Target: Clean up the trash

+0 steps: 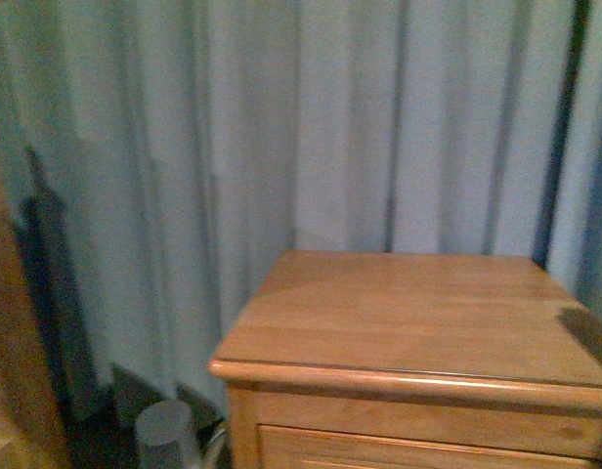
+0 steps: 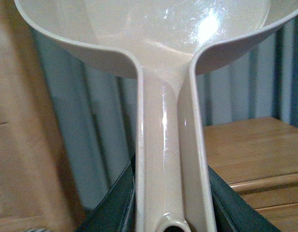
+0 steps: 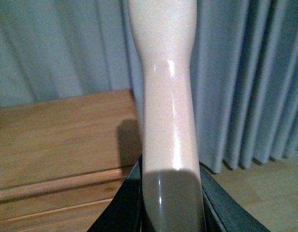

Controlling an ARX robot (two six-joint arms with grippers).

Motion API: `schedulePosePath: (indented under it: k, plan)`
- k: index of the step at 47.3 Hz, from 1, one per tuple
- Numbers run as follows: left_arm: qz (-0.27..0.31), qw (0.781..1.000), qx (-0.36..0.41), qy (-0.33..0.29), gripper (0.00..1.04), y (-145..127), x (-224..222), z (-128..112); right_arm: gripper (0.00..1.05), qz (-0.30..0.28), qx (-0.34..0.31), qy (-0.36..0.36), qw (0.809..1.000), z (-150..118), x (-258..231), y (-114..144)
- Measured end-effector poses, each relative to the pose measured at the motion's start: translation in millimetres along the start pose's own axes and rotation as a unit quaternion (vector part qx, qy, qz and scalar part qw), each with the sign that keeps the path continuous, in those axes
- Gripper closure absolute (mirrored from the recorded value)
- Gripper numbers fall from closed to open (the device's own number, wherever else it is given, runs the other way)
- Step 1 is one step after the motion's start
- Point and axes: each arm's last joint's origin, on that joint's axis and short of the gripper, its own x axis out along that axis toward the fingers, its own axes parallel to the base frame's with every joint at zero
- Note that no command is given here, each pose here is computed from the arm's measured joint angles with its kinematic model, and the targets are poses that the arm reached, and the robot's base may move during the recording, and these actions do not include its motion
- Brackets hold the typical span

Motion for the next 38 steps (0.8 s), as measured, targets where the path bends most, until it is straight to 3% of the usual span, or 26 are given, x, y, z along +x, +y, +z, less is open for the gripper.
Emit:
schedulePosePath:
  k: [38]
  plan:
    - [0.007,1.000,0.000,0.001,0.78,0.3,-0.9,-1.0,0.85,0.007,-0.001,0.002,1.000,-0.5,0.1,0.5]
